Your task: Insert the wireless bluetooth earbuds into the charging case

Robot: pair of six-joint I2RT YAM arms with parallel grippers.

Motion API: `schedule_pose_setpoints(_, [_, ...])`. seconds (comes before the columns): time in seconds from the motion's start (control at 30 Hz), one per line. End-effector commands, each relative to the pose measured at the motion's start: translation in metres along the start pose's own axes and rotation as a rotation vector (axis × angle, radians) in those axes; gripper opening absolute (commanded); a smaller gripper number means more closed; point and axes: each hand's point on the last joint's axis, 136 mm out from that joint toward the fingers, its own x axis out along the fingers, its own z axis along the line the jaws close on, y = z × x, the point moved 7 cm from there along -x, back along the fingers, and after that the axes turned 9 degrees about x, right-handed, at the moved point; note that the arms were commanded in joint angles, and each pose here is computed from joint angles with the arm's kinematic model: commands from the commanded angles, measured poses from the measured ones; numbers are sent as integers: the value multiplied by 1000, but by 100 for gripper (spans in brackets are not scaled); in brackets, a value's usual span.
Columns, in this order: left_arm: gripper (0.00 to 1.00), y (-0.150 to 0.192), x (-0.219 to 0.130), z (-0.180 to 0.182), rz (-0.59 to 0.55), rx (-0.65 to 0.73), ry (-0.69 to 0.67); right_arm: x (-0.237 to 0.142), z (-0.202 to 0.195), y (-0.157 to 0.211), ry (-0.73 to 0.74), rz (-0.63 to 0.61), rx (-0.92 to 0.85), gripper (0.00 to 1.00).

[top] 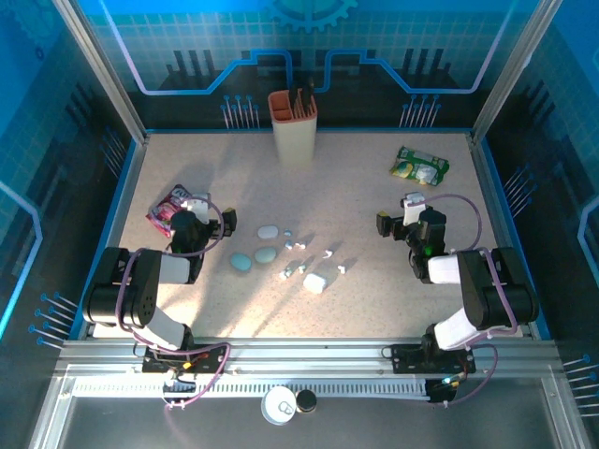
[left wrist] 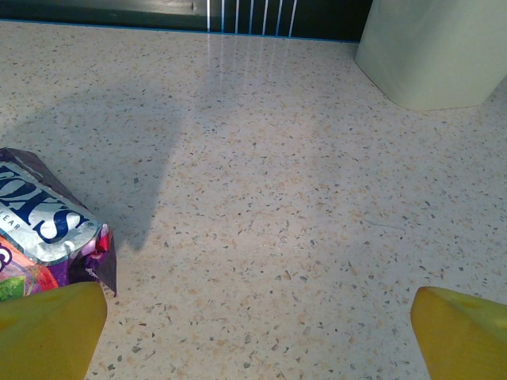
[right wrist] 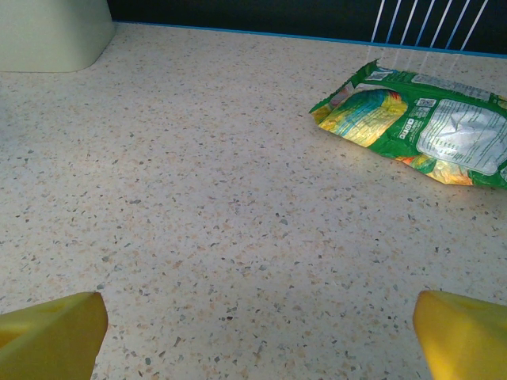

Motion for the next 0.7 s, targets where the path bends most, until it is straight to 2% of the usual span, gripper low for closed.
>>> schedule_pose_setpoints(0.0, [99, -9, -1, 2, -50, 0, -5, 1, -4, -15, 19, -59, -6, 100])
schedule_pose_setpoints(0.2, [99, -32, -18, -1, -76, 26, -14, -14, -4, -39, 49, -26, 3, 100])
schedule_pose_setpoints(0.27, [99, -47, -27, -8, -75, 62, 11, -22, 1, -50, 38, -32, 14, 100])
schedule_pose_setpoints(0.37, [99, -66, -40, -21, -41, 123, 77, -33, 9, -65, 42, 35, 50, 100])
schedule_pose_setpoints(0.5, [99, -83, -58, -49, 43, 208, 254, -41, 31, -76, -49, 113, 101, 100])
schedule_pose_setpoints(0.67, [99, -83, -88, -95, 180, 452, 562, -44, 91, -75, -228, 220, 17, 100])
